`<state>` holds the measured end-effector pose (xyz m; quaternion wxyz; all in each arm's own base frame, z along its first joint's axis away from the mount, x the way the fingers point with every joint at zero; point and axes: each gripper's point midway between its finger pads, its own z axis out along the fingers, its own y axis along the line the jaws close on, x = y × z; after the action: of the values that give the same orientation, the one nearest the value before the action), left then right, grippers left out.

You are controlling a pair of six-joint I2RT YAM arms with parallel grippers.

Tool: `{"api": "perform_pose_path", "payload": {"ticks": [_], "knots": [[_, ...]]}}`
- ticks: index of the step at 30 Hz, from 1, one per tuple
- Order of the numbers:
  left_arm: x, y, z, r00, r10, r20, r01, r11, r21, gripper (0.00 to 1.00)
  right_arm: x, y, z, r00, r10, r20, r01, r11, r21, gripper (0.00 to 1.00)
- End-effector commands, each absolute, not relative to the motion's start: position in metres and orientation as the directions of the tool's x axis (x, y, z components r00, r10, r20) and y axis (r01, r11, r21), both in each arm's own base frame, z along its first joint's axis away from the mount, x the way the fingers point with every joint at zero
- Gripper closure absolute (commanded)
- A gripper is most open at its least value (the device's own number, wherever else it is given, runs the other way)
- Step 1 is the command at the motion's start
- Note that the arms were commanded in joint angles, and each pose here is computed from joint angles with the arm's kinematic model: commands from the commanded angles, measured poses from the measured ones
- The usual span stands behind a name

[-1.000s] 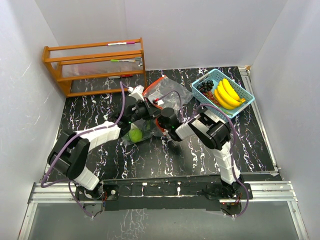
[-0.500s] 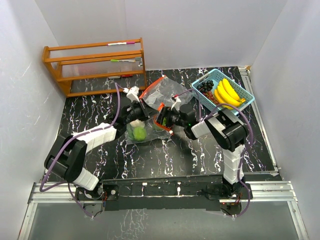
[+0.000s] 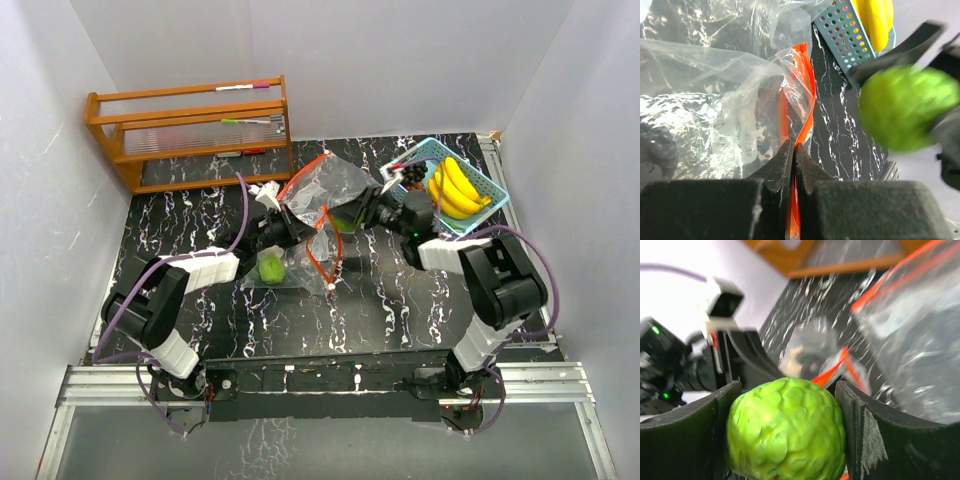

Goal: Open the zip-top bag and remove the fake food
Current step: Pick up the fake vegetable from the zipper food storage bag, then place the fake vegetable in the bin.

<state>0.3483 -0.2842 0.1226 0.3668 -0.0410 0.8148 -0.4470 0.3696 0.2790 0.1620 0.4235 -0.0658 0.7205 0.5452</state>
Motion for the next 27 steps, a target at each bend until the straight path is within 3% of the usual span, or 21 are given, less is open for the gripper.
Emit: {"api": "perform_pose_path", "payload": {"ticks": [1, 4, 7, 11, 15, 21, 25, 27], "knots": [[0.342, -0.286, 0.119, -0.740, -0.379, -0.556, 0.265, 0.596, -0.758, 1.00, 0.402, 0.222, 0.231, -0.433, 0.471, -0.768, -0.630, 0.451, 0.632, 0.65], [0.341, -0.288, 0.117, -0.747, -0.380, -0.545, 0.264, 0.583, -0.769, 1.00, 0.429, 0.194, 0.243, -0.324, 0.439, -0.838, -0.597, 0.593, 0.541, 0.65], [0.341, -0.289, 0.119, -0.747, -0.381, -0.544, 0.268, 0.576, -0.772, 1.00, 0.457, 0.157, 0.241, -0.235, 0.402, -0.885, -0.442, 0.766, 0.466, 0.65], [0.340, -0.288, 0.122, -0.743, -0.379, -0.552, 0.273, 0.582, -0.766, 1.00, 0.472, 0.099, 0.232, -0.151, 0.381, -0.912, -0.199, 0.892, 0.406, 0.65], [0.338, -0.289, 0.121, -0.747, -0.376, -0.548, 0.275, 0.576, -0.770, 1.00, 0.479, 0.050, 0.202, -0.184, 0.358, -0.915, -0.011, 0.930, 0.366, 0.65], [0.336, -0.294, 0.119, -0.760, -0.372, -0.534, 0.279, 0.555, -0.783, 1.00, 0.480, 0.000, 0.181, -0.205, 0.342, -0.917, 0.114, 0.939, 0.325, 0.66], [0.336, -0.297, 0.119, -0.765, -0.364, -0.530, 0.283, 0.549, -0.786, 1.00, 0.483, -0.009, 0.167, -0.241, 0.340, -0.909, 0.142, 0.939, 0.313, 0.87], [0.336, -0.298, 0.119, -0.767, -0.362, -0.530, 0.284, 0.550, -0.786, 1.00, 0.482, -0.010, 0.158, -0.258, 0.338, -0.905, 0.150, 0.939, 0.308, 0.90]]}}
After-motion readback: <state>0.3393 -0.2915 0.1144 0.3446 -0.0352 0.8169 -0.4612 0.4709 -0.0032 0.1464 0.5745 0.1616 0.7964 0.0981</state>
